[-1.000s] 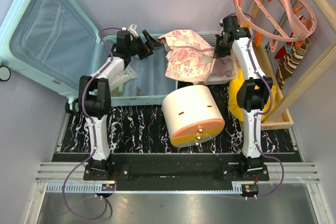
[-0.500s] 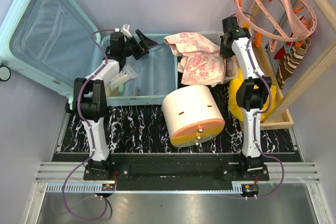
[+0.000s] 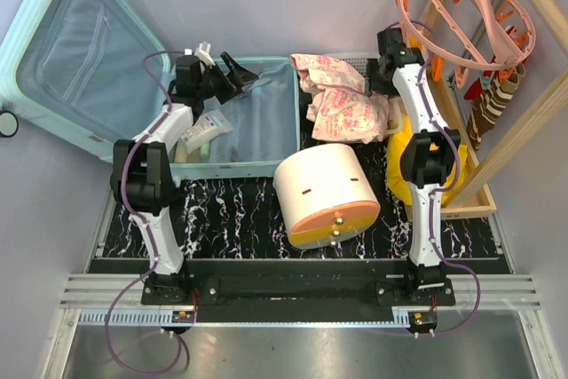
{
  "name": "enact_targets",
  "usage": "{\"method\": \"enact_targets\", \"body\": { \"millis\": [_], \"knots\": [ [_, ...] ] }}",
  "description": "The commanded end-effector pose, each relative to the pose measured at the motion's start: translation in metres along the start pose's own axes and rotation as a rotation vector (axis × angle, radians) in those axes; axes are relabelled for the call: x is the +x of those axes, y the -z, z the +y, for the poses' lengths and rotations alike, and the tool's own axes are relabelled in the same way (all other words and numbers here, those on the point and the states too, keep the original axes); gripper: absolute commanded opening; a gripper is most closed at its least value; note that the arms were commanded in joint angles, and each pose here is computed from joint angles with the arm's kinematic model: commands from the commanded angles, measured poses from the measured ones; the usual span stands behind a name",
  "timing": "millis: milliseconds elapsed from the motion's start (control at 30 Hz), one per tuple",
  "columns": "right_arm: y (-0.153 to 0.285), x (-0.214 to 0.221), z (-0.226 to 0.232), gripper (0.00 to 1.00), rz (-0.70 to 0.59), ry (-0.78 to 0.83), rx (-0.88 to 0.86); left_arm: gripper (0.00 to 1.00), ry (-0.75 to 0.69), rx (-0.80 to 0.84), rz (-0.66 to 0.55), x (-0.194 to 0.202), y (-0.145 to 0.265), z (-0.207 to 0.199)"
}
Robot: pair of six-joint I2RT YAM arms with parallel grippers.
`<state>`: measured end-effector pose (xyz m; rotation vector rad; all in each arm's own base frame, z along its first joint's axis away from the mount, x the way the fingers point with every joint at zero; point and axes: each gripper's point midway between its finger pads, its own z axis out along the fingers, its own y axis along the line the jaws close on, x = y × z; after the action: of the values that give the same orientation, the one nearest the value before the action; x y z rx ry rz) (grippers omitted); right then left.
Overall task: Open, take out, and arrange the luggage
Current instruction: Place the clothes in the bin.
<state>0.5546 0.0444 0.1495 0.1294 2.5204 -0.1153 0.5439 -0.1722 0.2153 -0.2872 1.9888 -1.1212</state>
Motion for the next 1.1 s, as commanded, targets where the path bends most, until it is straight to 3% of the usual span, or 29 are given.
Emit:
{"method": "enact_targets", "body": {
  "millis": [0,100,233,533,700,733,833,900,1067],
  "knots": [
    [0.043,-0.047,0.027,0.68,-0.177,-0.052,-0.122,0.99,-0.094,0.014,-0.085,-0.026,0.035,-0.025],
    [0.054,-0.059,0.049,0.66,-0.229,-0.04,-0.209,0.99,-0.117,-0.007,-0.075,-0.022,0.042,-0.023],
    [0.079,-0.06,0.106,0.61,-0.31,0.129,-0.354,0.99,-0.105,-0.018,-0.066,-0.018,0.043,-0.019],
    [0.1,-0.012,0.185,0.53,-0.288,0.266,-0.594,0.99,-0.101,-0.04,-0.04,-0.011,0.048,-0.01],
    [0.052,0.025,0.185,0.5,-0.123,0.193,-0.543,0.99,-0.095,-0.04,-0.041,-0.012,0.056,-0.007],
    [0.034,0.046,0.184,0.5,-0.029,0.187,-0.531,0.99,-0.091,-0.044,-0.041,-0.011,0.057,-0.004],
    [0.019,0.049,0.179,0.47,0.028,0.188,-0.478,0.99,-0.092,-0.045,-0.049,-0.013,0.063,-0.004],
    [0.02,0.037,0.177,0.47,0.0,0.173,-0.459,0.99,-0.088,-0.05,-0.052,-0.013,0.068,-0.001],
    [0.004,0.026,0.154,0.44,0.031,0.042,-0.404,0.99,-0.089,-0.045,-0.054,-0.013,0.074,-0.002]
  ]
}}
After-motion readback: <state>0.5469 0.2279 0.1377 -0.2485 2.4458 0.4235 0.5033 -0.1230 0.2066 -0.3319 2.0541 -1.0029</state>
